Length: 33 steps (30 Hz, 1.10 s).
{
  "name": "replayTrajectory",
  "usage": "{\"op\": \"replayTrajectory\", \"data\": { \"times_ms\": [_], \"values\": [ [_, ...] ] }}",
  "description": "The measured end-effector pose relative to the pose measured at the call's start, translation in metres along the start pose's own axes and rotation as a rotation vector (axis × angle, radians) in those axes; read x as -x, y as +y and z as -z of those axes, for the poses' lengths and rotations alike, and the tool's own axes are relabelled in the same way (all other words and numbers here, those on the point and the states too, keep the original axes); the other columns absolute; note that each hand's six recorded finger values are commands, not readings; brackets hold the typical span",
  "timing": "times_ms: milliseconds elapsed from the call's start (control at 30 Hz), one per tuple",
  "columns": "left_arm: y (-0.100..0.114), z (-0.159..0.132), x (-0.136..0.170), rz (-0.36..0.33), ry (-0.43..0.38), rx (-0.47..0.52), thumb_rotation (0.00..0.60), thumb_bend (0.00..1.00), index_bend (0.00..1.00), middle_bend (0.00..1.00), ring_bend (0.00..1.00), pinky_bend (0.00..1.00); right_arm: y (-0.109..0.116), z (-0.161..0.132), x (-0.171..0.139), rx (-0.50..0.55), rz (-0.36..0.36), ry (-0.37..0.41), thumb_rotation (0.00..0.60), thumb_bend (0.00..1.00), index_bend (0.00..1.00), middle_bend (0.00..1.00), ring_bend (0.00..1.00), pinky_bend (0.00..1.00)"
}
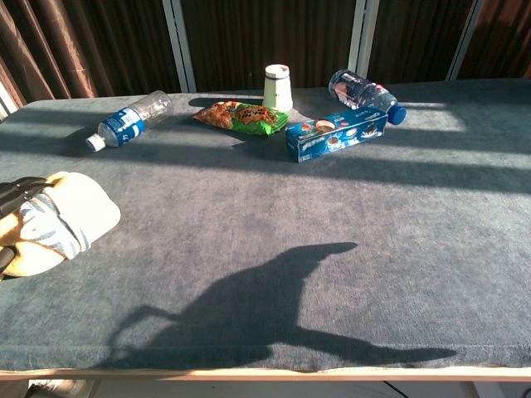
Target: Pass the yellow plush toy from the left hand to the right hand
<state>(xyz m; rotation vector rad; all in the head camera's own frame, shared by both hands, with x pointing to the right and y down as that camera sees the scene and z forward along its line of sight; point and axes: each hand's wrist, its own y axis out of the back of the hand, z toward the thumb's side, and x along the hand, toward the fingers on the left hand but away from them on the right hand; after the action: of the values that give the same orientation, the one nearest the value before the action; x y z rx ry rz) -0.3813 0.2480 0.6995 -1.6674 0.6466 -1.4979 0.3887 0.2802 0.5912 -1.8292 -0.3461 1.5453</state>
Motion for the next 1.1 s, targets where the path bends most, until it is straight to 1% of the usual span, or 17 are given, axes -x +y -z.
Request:
{"op": "replayTrajectory", "data": {
  "times_ms": [500, 600, 700, 733, 800, 833, 867, 900, 933, 967, 1033, 1067, 1100],
  "values": [
    [0.000, 0.000, 0.001, 0.000, 0.001, 0.018, 0.600, 0.30, 0.00, 0.00, 0.06, 0.18, 0.000, 0.000, 0.000, 0.000, -0.003, 0.004, 0.600, 0.05, 0.00, 0.00, 0.00, 0.00],
    [-0.001, -0.002, 0.000, -0.007, -0.001, 0.019, 0.600, 0.30, 0.00, 0.00, 0.09, 0.22, 0.000, 0.000, 0.000, -0.001, -0.005, 0.005, 0.600, 0.05, 0.00, 0.00, 0.00, 0.00],
    [-0.004, -0.002, -0.002, -0.010, -0.001, 0.011, 0.600, 0.30, 0.00, 0.04, 0.14, 0.31, -0.001, 0.000, -0.001, -0.001, -0.007, 0.004, 0.600, 0.05, 0.00, 0.00, 0.00, 0.00],
    [-0.006, -0.002, -0.002, -0.011, -0.001, 0.007, 0.600, 0.30, 0.01, 0.08, 0.19, 0.37, -0.001, 0.000, -0.001, -0.001, -0.007, 0.004, 0.600, 0.05, 0.00, 0.00, 0.00, 0.00],
    [-0.009, -0.002, -0.005, -0.019, 0.000, -0.004, 0.600, 0.30, 0.05, 0.20, 0.30, 0.54, 0.000, 0.000, -0.001, 0.000, -0.007, 0.005, 0.600, 0.05, 0.00, 0.00, 0.00, 0.00],
    [-0.010, -0.002, -0.006, -0.026, 0.000, -0.009, 0.600, 0.30, 0.10, 0.28, 0.38, 0.64, 0.000, 0.000, -0.001, 0.001, -0.006, 0.005, 0.600, 0.05, 0.00, 0.00, 0.00, 0.00],
    [-0.011, -0.002, -0.007, -0.038, 0.000, -0.015, 0.600, 0.31, 0.14, 0.34, 0.44, 0.69, 0.000, 0.000, -0.001, 0.003, -0.005, 0.006, 0.600, 0.05, 0.00, 0.00, 0.00, 0.00],
    [-0.012, -0.003, -0.008, -0.050, -0.001, -0.017, 0.600, 0.31, 0.21, 0.43, 0.52, 0.76, 0.001, 0.000, -0.001, 0.004, -0.003, 0.006, 0.600, 0.05, 0.00, 0.00, 0.00, 0.00],
    [-0.012, -0.003, -0.009, -0.065, -0.003, -0.015, 0.600, 0.31, 0.32, 0.53, 0.60, 0.83, 0.001, 0.000, -0.001, 0.005, 0.000, 0.006, 0.600, 0.05, 0.00, 0.00, 0.00, 0.00],
    [-0.012, -0.005, -0.010, -0.087, -0.005, -0.007, 0.600, 0.31, 0.38, 0.58, 0.64, 0.86, 0.001, 0.000, -0.001, 0.007, 0.002, 0.005, 0.600, 0.05, 0.00, 0.00, 0.00, 0.00],
    [-0.011, -0.007, -0.011, -0.124, -0.010, 0.007, 0.600, 0.32, 0.54, 0.70, 0.75, 0.96, 0.002, 0.001, -0.001, 0.010, 0.003, 0.005, 0.600, 0.05, 0.00, 0.00, 0.00, 0.00],
    [-0.011, -0.009, -0.012, -0.147, -0.016, 0.016, 0.600, 0.32, 0.60, 0.76, 0.80, 0.99, 0.002, 0.001, -0.002, 0.012, 0.004, 0.005, 0.600, 0.05, 0.00, 0.00, 0.00, 0.00],
    [-0.011, -0.012, -0.012, -0.163, -0.021, 0.024, 0.600, 0.33, 0.64, 0.79, 0.83, 1.00, 0.002, 0.001, -0.002, 0.013, 0.005, 0.006, 0.600, 0.05, 0.00, 0.00, 0.00, 0.00]
  ]
}}
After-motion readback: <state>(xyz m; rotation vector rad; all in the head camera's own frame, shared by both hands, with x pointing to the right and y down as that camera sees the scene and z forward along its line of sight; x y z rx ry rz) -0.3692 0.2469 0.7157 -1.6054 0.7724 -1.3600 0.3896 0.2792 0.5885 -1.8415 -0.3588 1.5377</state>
